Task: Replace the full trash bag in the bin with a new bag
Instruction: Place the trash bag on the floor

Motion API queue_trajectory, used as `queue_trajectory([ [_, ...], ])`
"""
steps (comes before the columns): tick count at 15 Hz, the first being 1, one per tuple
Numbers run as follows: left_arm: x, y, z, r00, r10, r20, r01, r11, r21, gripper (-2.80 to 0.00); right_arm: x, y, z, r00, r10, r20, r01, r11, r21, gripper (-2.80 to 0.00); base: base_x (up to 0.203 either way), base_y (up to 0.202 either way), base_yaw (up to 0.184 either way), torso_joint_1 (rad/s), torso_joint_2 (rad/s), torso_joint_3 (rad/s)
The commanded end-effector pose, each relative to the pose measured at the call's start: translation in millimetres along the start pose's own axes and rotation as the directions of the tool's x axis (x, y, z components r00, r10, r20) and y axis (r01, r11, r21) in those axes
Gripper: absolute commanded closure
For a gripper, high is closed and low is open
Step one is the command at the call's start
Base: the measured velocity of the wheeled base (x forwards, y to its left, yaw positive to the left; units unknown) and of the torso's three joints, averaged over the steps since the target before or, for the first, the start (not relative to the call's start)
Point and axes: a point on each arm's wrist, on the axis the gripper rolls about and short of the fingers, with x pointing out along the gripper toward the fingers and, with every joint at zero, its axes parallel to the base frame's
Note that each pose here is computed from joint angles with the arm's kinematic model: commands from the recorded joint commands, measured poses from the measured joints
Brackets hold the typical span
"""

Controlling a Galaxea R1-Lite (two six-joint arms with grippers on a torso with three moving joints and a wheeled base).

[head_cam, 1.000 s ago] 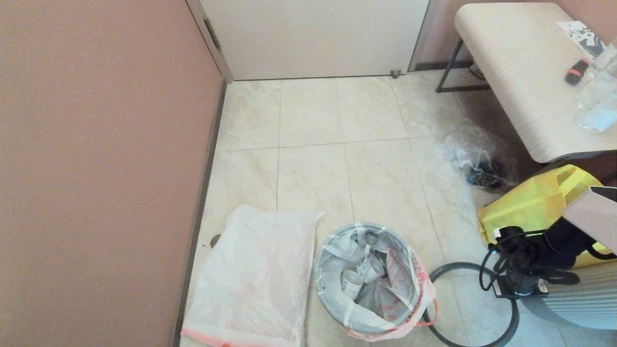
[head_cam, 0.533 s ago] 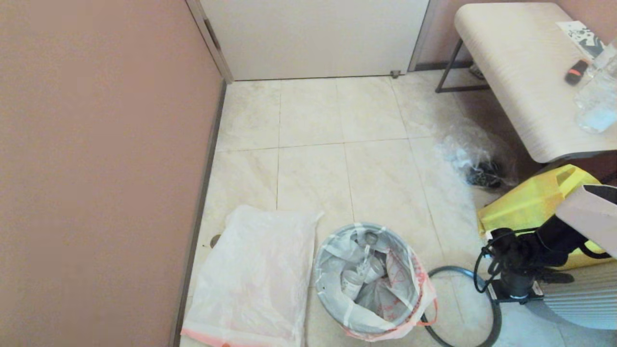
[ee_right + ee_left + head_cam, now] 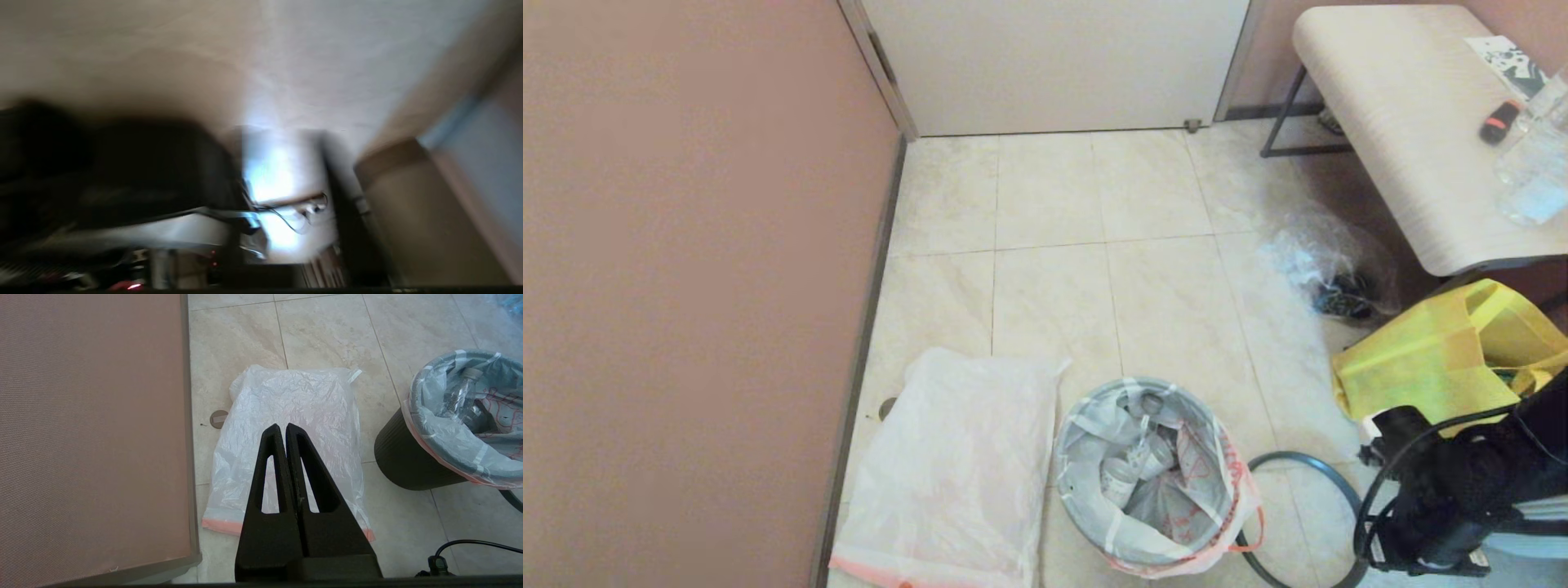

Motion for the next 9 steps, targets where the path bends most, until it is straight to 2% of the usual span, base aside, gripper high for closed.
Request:
queue_trajectory([
  [1, 0.9, -0.1, -3.1, 1.0, -0.001, -0.012, 0.001, 1.0, 0.0, 0.0, -29.4, 11.5, -26.5, 0.993, 0.091, 0.08, -0.094, 0.995, 0.027, 0.0, 0.0, 0.0, 0.0, 0.0, 0.0, 0.0],
  [3, 0.8, -0.1, -2.9, 1.0, -0.001, -0.012, 0.001, 1.0, 0.0, 0.0, -39.8, 29.0, -35.7, 0.981, 0.17, 0.09, -0.176, 0.982, 0.067, 0.0, 0.0, 0.0, 0.0, 0.0, 0.0, 0.0],
  [5, 0.9, -0.2, -3.3, 1.0, -0.001, -0.013, 0.001, 1.0, 0.0, 0.0, -47.8, 48.5, -36.4, 0.967, 0.231, 0.108, -0.238, 0.97, 0.051, 0.0, 0.0, 0.0, 0.0, 0.0, 0.0, 0.0],
  [6, 0.9, -0.2, -2.9, 1.0, 0.0, -0.012, 0.0, 1.0, 0.0, 0.0, -49.0, 59.5, -34.8, 0.962, 0.25, 0.111, -0.256, 0.965, 0.049, -2.8, 0.0, 0.0, 0.0, 0.0, 0.0, 0.0],
  [7, 0.9, -0.1, -3.1, 1.0, -0.001, -0.012, 0.001, 1.0, 0.0, 0.0, -48.8, 70.0, -35.1, 0.959, 0.261, 0.111, -0.266, 0.963, 0.037, -2.8, 0.0, 0.0, 0.0, 0.0, 0.0, 0.0],
  [9, 0.9, -0.2, -3.0, 1.0, 0.0, -0.012, 0.0, 1.0, 0.0, 0.0, -48.2, 88.8, -30.9, 0.947, 0.291, 0.135, -0.303, 0.95, 0.078, -2.8, 0.0, 0.0, 0.0, 0.0, 0.0, 0.0],
])
